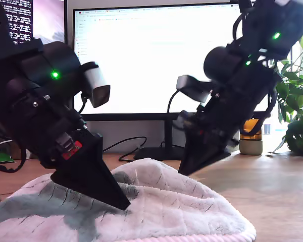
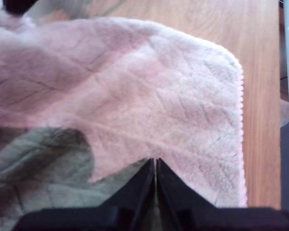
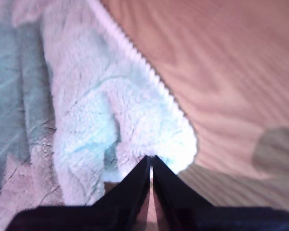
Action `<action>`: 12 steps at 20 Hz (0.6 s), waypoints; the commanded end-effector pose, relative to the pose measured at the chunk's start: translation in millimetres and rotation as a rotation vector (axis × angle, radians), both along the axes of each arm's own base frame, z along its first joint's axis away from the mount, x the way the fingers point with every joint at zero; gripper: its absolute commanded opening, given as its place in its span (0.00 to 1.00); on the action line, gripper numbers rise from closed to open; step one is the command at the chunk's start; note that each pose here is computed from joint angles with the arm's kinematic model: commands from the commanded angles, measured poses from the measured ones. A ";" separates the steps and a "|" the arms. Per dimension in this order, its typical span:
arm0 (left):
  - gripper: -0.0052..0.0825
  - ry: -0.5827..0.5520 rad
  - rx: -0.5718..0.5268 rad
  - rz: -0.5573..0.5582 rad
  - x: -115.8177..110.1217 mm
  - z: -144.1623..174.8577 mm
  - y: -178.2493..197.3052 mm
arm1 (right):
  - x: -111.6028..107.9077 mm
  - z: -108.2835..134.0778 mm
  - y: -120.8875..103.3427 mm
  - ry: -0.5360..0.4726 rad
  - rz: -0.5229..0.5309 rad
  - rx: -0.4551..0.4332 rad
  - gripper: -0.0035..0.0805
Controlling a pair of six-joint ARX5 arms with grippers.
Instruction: Fold the tea towel to a neat square and place it to the right
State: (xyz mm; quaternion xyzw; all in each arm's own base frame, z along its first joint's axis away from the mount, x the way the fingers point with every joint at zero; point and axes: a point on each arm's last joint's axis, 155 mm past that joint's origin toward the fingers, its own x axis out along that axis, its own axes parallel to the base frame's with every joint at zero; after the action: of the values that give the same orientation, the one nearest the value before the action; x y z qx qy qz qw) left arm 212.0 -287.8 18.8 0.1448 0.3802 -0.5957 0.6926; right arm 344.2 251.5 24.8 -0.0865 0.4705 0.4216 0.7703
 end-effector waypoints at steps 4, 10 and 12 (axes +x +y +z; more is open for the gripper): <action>0.04 0.027 0.068 0.012 -16.2 -23.6 13.8 | 3.1 -1.5 7.9 0.001 0.021 0.018 0.03; 0.04 0.055 0.086 0.037 -18.4 -26.6 16.5 | 0.0 -0.7 12.1 0.015 0.035 0.042 0.03; 0.04 0.066 0.095 0.037 -20.7 -28.0 18.2 | -0.6 -7.1 12.7 0.023 0.037 0.034 0.03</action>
State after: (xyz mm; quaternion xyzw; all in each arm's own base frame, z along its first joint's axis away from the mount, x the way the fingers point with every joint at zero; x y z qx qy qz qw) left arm 205.4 -281.8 7.9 0.1486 0.3990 -0.5781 0.6961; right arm 344.8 260.7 26.6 -0.0735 0.4653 0.4406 0.7642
